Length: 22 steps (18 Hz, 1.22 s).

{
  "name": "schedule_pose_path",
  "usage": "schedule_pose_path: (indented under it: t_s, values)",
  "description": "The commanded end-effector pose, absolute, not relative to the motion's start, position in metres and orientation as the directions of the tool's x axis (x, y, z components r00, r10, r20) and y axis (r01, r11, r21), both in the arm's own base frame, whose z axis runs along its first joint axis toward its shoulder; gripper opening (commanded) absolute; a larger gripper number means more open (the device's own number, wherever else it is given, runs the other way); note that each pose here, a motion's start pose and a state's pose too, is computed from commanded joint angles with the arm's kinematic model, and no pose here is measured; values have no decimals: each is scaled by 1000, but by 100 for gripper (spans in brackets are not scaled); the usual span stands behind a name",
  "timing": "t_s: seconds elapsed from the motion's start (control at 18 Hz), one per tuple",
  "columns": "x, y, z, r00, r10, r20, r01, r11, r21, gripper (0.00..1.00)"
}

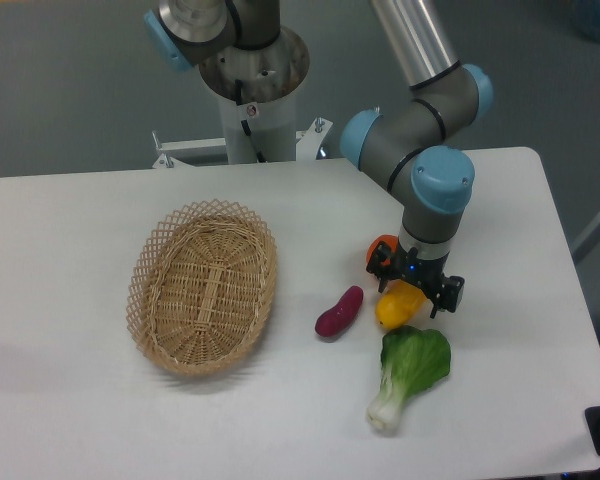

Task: Pick up the mango from the table
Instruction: 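Close the gripper around the yellow mango, then lift the held mango up off the table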

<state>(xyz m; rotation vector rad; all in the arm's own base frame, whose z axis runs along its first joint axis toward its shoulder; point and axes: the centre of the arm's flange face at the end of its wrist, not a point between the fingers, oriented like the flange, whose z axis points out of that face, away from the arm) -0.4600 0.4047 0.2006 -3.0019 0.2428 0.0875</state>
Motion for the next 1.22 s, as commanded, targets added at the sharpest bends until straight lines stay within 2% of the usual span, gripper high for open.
schedule_pose_path:
  t_s: [0.17,0.22,0.28,0.33,0.39,0.44,0.5,0.89,1.11,1.22]
  values:
    - [-460,405,200,985,-158,-67,-165,-979,-122,100]
    - [-460,405,200,985,-158,-67,-165,-979,-121,94]
    - [-460,404,200,985,-159,-67,-166,-979,-121,73]
    - [-460,405,202,985,-159,-71,-167,-978,-124,57]
    - [-460,405,203,985,-159,-73,-167,-978,-123,48]
    - [-460,405,203,985,-159,-73,-167,-978,-123,47]
    - [-460,405,204,985,-156,-74,-164,-979,-124,41]
    - [-468,404,217,983,-155,-101,-168,-977,-133,38]
    - [-479,394,264,980,-124,-154,-152,-971,-183,38]
    - [-476,397,288,980,-112,-163,-153,-951,-268,38]
